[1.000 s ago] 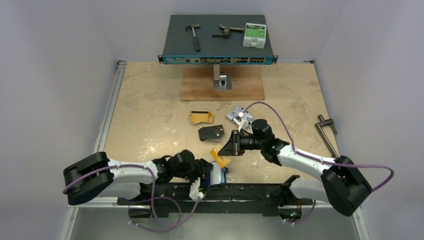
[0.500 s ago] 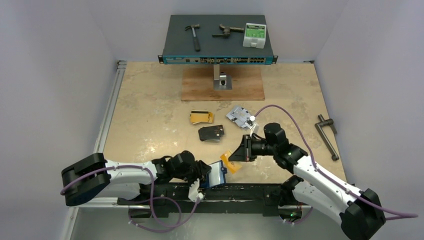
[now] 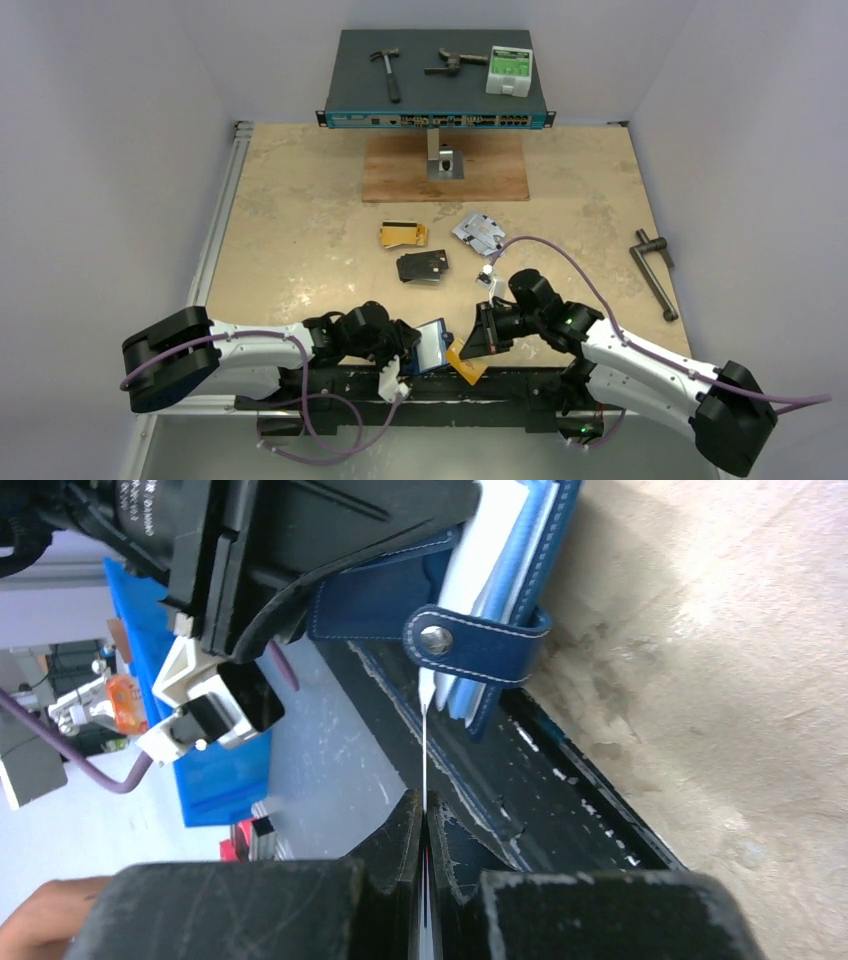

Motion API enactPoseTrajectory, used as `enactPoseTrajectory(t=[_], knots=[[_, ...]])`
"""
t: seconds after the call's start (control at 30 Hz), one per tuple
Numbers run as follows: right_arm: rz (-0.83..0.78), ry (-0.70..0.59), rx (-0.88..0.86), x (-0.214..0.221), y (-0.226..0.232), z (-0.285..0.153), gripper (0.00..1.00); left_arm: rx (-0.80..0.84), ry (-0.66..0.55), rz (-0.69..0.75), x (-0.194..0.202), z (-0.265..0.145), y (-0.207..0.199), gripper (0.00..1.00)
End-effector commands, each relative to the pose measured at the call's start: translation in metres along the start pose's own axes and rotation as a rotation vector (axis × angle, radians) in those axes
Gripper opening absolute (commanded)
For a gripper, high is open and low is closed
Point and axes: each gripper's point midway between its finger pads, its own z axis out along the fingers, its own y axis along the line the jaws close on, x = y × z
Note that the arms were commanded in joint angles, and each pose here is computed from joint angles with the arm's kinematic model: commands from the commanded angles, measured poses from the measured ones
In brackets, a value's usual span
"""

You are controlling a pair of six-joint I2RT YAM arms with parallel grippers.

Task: Put the credit cards into the card holder
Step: Open the card holder at the center of the board.

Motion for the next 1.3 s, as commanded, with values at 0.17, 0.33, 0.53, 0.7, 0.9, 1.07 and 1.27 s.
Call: enactPoseTrajectory(t=[0.17, 0.33, 0.53, 0.7, 0.9, 1.07, 1.27], knots=[[0.022, -0.091, 0.078, -0.017, -0.015, 0.007, 0.00, -0.053, -0.011, 0.021, -0.004, -0.001, 0.018, 0.23], [0.028, -0.114, 0.099, -0.024, -0.019, 0.011, 0.00, -0.047, -0.011, 0.021, -0.004, -0.001, 0.016, 0.25], [0.030, -0.120, 0.080, -0.028, -0.017, 0.015, 0.00, -0.042, -0.011, 0.014, -0.004, -0.002, 0.013, 0.30], [0.031, -0.113, 0.058, -0.027, -0.013, 0.020, 0.00, -0.047, -0.012, 0.019, -0.004, -0.002, 0.014, 0.30], [0.023, -0.099, 0.068, -0.025, -0.013, 0.026, 0.00, -0.064, -0.019, 0.019, -0.006, -0.002, 0.019, 0.33], [0.009, -0.084, 0.077, -0.025, -0.010, 0.031, 0.00, -0.087, -0.018, 0.029, -0.006, -0.003, 0.024, 0.53], [-0.069, -0.116, 0.028, -0.043, 0.014, 0.032, 0.00, -0.114, -0.021, 0.040, -0.007, -0.003, 0.030, 0.74]])
